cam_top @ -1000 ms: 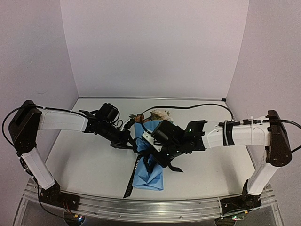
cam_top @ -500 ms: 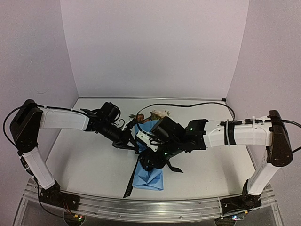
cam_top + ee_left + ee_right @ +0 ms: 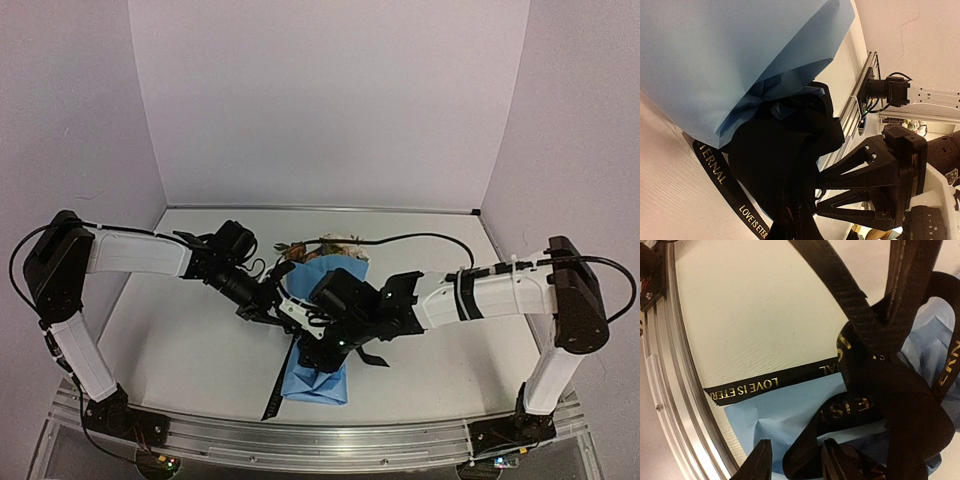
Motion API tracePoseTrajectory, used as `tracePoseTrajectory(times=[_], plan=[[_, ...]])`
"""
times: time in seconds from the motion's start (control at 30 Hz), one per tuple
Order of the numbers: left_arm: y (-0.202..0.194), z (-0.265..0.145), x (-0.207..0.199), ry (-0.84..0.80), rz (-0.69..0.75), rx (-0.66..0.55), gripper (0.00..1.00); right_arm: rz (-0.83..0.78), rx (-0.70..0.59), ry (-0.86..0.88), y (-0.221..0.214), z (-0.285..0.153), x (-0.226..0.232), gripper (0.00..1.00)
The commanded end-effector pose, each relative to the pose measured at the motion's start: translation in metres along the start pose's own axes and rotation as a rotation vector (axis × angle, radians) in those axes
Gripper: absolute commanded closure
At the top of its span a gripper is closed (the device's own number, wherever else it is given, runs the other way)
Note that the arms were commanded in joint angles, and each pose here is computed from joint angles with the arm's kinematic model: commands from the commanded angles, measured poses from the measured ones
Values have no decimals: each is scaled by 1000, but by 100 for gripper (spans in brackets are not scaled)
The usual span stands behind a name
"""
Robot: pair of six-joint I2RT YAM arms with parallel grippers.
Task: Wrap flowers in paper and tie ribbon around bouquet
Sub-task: Tie the half-tied ribbon around the folded bouquet.
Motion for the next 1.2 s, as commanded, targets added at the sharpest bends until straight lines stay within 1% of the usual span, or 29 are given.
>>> tracePoseTrajectory(times=[0.0,0.07,0.13,0.17,0.2,0.3,0.4,0.57,0.93,1.1,1.17], plan=[[11,-4,-11,-29,40,-14,100,-45,5,-62,1,8,0,68],[12,-4,-10,-22,33,-19,100,-44,26,-79,-1,7,-2,73],[12,-3,-8,-17,27,-24,100,-54,59,-97,-3,1,-4,86],[13,-3,-8,-14,24,-28,100,-64,74,-111,-3,-4,-5,94],[13,-2,-7,-11,21,-31,100,-73,86,-124,-4,-9,-7,100],[14,-1,-2,14,12,-41,100,-111,104,-159,-5,-28,-10,100],[18,-1,6,75,-4,-65,100,-143,123,-217,-6,-53,-15,100],[23,2,17,134,-27,-84,100,-154,208,-319,-16,-78,-32,100],[23,2,29,201,-49,-114,100,-36,318,-366,-52,-71,-69,100],[18,-6,41,229,-99,-166,100,-5,364,-409,-72,-68,-80,100],[15,-8,45,235,-111,-174,100,47,364,-431,-77,-69,-84,100]])
Point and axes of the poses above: each gripper's point midway between its finger pads, its own z axis out along the fingers, its own x axis along the line the jaws close on, y = z × x, the point moved 5 cm from there along -z, back along the fingers, and after that the axes turned 9 degrees about -z, right-handed, at the moved point
